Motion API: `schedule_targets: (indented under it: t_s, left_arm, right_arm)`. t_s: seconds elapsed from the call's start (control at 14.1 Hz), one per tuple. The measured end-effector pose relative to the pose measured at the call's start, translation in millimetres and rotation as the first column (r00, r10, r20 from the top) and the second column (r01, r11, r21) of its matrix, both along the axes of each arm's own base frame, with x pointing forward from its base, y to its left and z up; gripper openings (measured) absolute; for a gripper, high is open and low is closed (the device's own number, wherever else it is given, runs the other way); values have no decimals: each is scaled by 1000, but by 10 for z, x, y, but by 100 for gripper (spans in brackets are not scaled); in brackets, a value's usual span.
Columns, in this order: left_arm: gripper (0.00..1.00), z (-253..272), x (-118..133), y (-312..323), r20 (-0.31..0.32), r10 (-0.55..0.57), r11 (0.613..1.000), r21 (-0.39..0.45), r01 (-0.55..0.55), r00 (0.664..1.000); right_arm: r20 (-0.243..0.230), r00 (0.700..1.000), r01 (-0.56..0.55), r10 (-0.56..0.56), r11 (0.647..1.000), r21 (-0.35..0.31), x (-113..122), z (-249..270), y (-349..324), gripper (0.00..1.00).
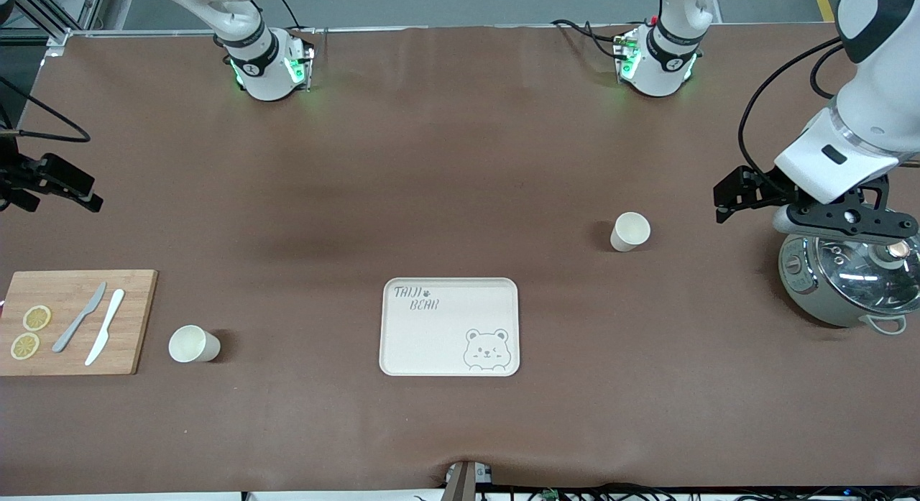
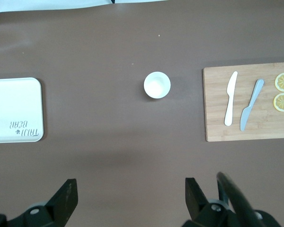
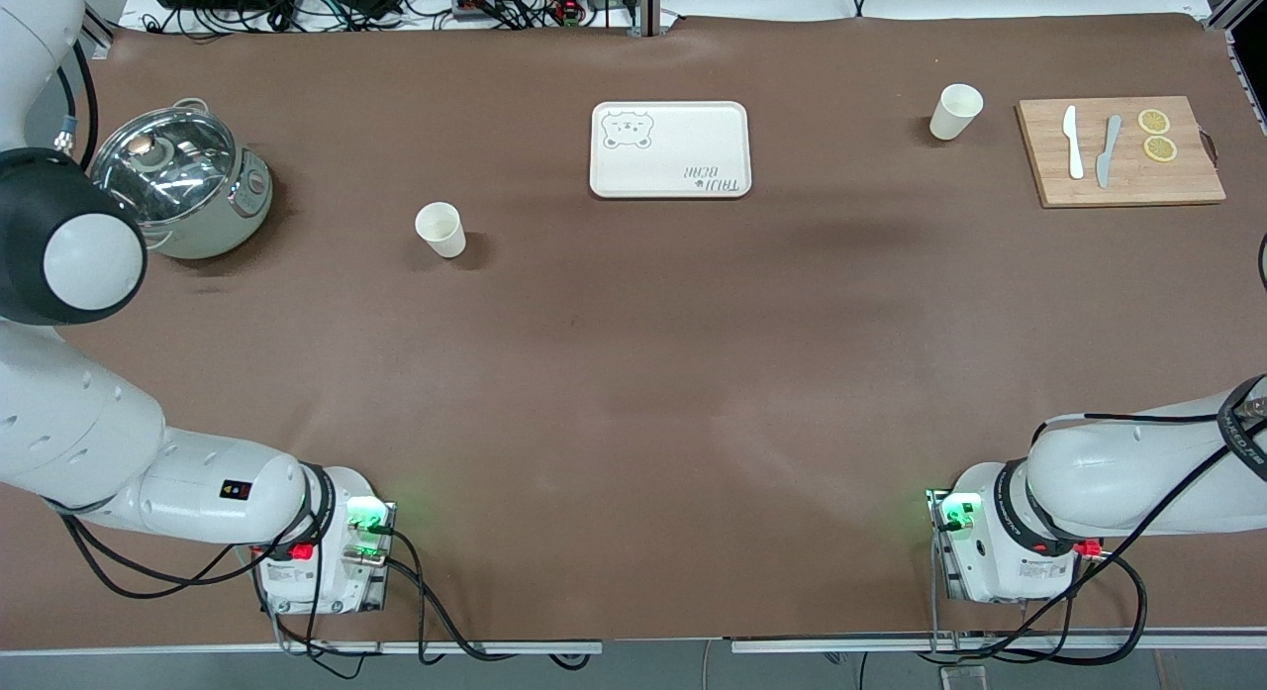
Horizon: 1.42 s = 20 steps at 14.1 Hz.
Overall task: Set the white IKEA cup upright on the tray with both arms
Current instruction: 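Move the left gripper down over the white cup near it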
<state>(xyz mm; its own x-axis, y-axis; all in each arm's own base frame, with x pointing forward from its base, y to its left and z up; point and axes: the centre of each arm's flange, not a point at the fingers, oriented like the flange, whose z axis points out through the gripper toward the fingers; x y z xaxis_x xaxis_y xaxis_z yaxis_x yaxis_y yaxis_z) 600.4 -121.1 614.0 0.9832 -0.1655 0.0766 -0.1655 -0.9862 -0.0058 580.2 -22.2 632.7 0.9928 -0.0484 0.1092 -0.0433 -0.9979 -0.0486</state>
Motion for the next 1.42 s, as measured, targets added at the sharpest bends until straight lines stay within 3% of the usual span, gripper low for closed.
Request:
schedule_targets:
  t_s: [0.5, 0.71, 0.99, 1.42]
  left_arm:
    - [100, -66, -11, -65, -17, -11, 1000, 3, 12, 1000]
    - [100, -381, 23, -203, -67, -33, 999, 11, 34, 997]
    - [100, -992, 33, -250, -87, -40, 999, 13, 42, 995]
    - [100, -1924, -443, -161, -62, -46, 999, 14, 47, 997]
  right_arm:
    - [2, 1000, 1, -1, 1000, -1, 7, -10, -4, 100]
    - [1, 1000, 4, -4, 1000, -3, 6, -10, -22, 100]
    - [1, 1000, 4, -4, 1000, -4, 6, -10, -27, 100]
    - [0, 1000, 8, -8, 1000, -4, 4, -13, -51, 100]
